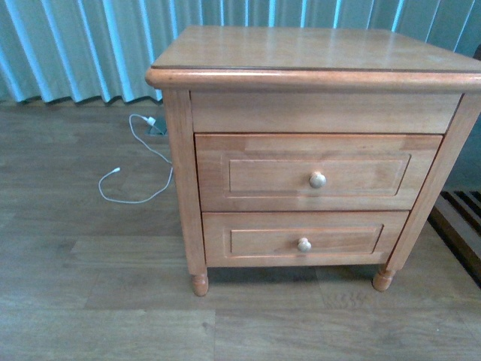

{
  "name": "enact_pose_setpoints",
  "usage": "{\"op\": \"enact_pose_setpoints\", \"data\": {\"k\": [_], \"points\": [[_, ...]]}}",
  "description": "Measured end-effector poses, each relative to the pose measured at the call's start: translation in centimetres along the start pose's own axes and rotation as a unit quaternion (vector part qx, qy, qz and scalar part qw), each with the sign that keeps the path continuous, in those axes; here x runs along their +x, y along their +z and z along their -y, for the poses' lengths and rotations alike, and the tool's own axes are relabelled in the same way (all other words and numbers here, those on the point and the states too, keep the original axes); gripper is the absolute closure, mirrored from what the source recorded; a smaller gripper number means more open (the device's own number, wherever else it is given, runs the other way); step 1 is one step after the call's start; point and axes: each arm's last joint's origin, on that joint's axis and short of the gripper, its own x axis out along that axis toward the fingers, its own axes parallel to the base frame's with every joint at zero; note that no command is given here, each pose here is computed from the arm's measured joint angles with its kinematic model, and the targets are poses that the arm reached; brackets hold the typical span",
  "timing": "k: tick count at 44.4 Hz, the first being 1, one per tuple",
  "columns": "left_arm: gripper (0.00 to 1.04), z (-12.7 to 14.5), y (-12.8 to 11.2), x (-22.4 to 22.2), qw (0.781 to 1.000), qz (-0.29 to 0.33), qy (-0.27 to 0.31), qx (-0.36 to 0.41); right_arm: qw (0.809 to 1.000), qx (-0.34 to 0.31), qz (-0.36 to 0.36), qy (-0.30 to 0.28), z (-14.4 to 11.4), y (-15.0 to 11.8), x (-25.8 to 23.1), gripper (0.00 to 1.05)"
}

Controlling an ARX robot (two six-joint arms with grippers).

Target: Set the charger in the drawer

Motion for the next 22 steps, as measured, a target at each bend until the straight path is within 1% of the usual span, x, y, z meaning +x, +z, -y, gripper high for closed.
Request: {"op": "enact_pose_setpoints", "data": {"k": [6,9,14,15,16,18,22], "points": [[0.06,0.0,0.0,0.0,1.0,0.0,0.0,0.0,0.999,0.047,0.026,-0.004,0.5,-0.3,-4.9,0.08],[0.06,0.0,0.0,0.0,1.0,0.0,0.0,0.0,0.997,0.058,0.047,-0.009,0.6,-0.1,-5.7,0.08],[0.06,0.0,0.0,0.0,1.0,0.0,0.0,0.0,0.997,0.064,0.045,-0.01,0.6,-0.2,-5.6,0.08],[0.06,0.0,0.0,0.0,1.0,0.0,0.0,0.0,0.996,0.054,0.062,-0.025,0.8,-0.3,-5.6,0.12],[0.06,0.0,0.0,0.0,1.0,0.0,0.0,0.0,0.994,0.035,0.089,-0.052,1.0,-0.5,-5.6,0.17],[0.06,0.0,0.0,0.0,1.0,0.0,0.0,0.0,0.99,0.0,0.12,-0.079,1.2,-0.8,-5.9,0.26],[0.06,0.0,0.0,0.0,1.0,0.0,0.0,0.0,0.987,-0.027,0.129,-0.09,1.3,-1.4,-6.1,0.4]]}}
